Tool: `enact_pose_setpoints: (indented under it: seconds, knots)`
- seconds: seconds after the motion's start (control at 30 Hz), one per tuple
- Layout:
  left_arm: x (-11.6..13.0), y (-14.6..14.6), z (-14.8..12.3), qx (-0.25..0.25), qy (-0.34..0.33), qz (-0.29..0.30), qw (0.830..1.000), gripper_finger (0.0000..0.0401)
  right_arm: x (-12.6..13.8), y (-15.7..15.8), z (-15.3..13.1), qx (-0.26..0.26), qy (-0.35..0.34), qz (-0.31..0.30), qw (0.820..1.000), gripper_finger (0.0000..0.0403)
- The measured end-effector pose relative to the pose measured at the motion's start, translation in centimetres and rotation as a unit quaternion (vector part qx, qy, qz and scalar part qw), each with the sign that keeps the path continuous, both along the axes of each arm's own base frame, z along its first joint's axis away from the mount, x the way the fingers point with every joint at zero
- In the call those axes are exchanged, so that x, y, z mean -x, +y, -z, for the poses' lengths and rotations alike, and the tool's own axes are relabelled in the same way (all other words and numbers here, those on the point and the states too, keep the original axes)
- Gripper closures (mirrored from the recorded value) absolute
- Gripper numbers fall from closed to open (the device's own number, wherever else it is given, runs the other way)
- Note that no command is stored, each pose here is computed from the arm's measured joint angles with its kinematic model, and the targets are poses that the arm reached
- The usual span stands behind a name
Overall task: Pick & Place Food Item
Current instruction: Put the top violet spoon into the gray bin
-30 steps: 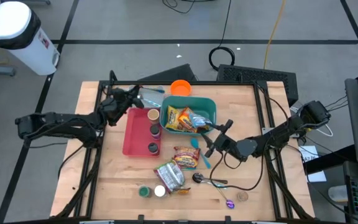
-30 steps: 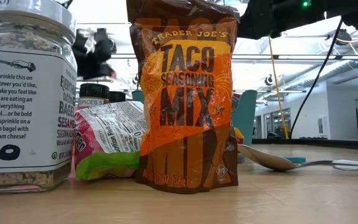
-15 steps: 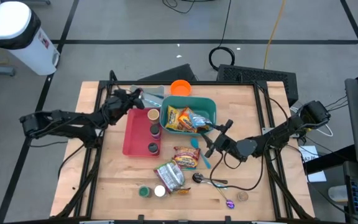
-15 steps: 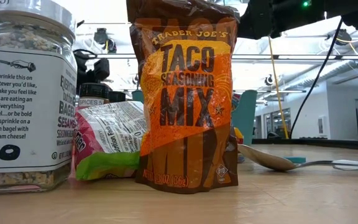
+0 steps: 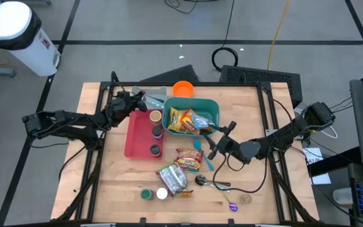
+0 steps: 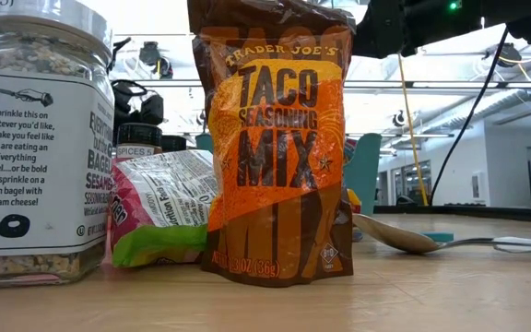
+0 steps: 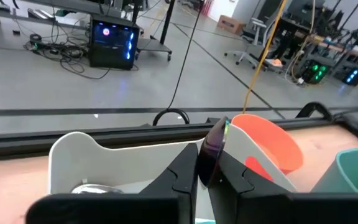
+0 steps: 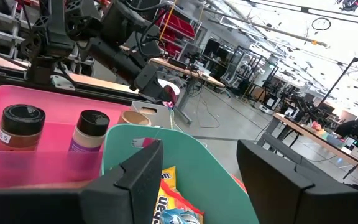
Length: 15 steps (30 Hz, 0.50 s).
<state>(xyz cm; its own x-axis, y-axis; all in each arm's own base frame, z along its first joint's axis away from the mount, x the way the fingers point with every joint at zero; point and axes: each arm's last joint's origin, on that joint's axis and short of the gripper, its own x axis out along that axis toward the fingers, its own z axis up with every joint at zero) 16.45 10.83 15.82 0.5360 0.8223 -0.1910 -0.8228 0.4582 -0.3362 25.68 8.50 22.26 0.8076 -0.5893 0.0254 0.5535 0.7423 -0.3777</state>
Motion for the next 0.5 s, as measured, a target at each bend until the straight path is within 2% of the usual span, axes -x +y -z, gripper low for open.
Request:
enact_pose_setpoints:
  seconds: [0.13,0.5]
  knots:
    - [0.01,0.0,0.03,-0.007,0.014,0.003,1.0,0.0335,0.0,0.0,0.0,0.0,0.0,0.0,1.0,0.0206]
    - [0.34,0.47,-0.01,-0.013,0.023,-0.01,1.0,0.0142,0.0,0.0,0.0,0.0,0.0,0.0,1.0,0.0206]
